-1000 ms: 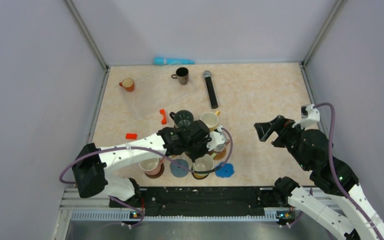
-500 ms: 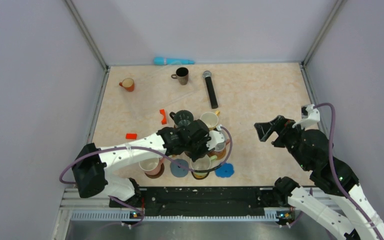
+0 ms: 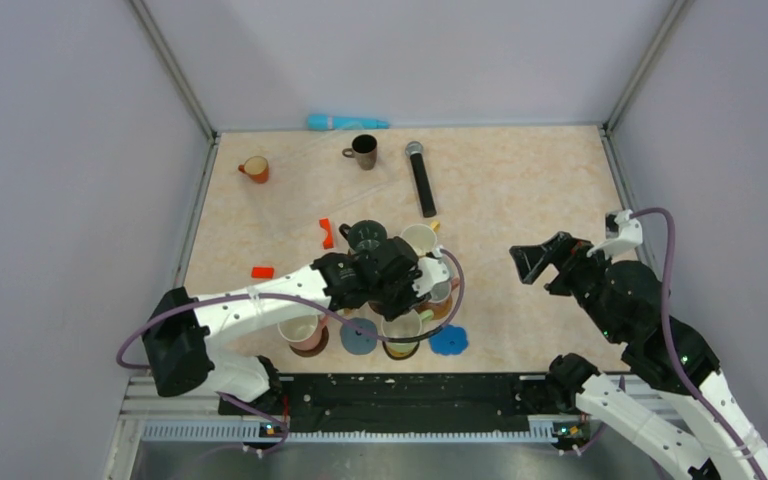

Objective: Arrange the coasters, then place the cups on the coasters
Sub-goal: Place the cup on the coaster, then pick up the cup from the tray.

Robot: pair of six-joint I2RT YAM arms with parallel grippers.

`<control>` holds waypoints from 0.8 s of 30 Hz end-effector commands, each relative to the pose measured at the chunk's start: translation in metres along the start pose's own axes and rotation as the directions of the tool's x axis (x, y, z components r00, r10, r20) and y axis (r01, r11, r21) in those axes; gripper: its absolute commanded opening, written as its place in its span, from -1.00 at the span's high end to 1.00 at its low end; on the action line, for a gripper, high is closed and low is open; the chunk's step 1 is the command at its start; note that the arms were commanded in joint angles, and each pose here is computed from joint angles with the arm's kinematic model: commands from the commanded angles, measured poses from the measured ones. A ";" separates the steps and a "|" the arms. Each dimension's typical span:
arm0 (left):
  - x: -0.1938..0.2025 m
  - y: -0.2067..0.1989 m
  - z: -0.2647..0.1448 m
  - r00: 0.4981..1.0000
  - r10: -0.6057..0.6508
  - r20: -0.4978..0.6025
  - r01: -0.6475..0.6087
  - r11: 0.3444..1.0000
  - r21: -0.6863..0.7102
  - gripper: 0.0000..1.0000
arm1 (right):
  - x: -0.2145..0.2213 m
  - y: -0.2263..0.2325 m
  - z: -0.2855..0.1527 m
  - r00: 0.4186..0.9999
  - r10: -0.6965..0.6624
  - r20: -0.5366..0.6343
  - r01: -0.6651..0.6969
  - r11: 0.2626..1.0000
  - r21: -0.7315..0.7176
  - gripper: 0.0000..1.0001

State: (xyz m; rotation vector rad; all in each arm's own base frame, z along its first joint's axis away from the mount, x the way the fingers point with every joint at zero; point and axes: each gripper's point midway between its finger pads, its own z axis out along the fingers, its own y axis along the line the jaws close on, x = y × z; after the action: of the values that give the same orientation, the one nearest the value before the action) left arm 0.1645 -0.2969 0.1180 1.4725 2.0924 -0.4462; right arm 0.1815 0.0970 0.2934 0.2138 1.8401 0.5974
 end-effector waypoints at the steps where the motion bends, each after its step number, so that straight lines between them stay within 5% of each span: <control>1: -0.053 0.032 -0.042 0.984 0.000 0.179 0.029 0.987 -0.160 0.13 | -0.001 0.002 0.000 1.000 0.008 0.009 -0.007 1.000 -0.013 -0.95; 4: -0.077 0.054 -0.072 0.960 -0.009 0.281 0.088 0.959 -0.269 -0.12 | 0.004 0.001 0.001 1.000 0.007 -0.002 -0.007 1.000 -0.013 -0.95; 6: -0.091 0.072 -0.093 0.936 -0.024 0.352 0.151 0.929 -0.337 -0.90 | 0.008 0.000 0.003 1.000 0.004 -0.015 -0.004 1.000 -0.011 -0.95; 7: -0.097 0.082 -0.104 0.923 -0.037 0.383 0.189 0.911 -0.367 -0.97 | 0.012 -0.001 0.005 1.000 0.002 -0.025 -0.003 1.000 -0.009 -0.95; 12: -0.109 0.138 -0.146 0.865 -0.089 0.494 0.364 0.789 -0.495 -0.97 | 0.028 -0.002 0.012 0.997 -0.007 -0.077 0.006 1.000 -0.010 -0.95; 16: -0.087 0.206 -0.171 0.814 -0.193 0.547 0.541 0.593 -0.596 -0.97 | 0.042 0.002 0.019 0.992 -0.020 -0.123 0.016 0.999 -0.034 -0.95; 19: -0.045 0.267 -0.195 0.696 -0.329 0.638 0.718 0.327 -0.615 -0.98 | 0.049 0.003 0.023 0.989 -0.026 -0.144 0.019 0.999 -0.044 -0.95; 24: 0.009 0.333 -0.204 0.453 -0.468 0.758 0.882 0.112 -0.458 -0.82 | 0.054 0.005 0.026 0.987 -0.033 -0.155 0.024 0.998 -0.063 -0.95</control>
State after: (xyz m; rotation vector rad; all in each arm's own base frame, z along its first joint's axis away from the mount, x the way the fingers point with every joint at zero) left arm 0.3987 -0.1096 0.2875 0.0133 1.9898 0.0822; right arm 0.1831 0.1230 0.2348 0.1260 2.0061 0.6104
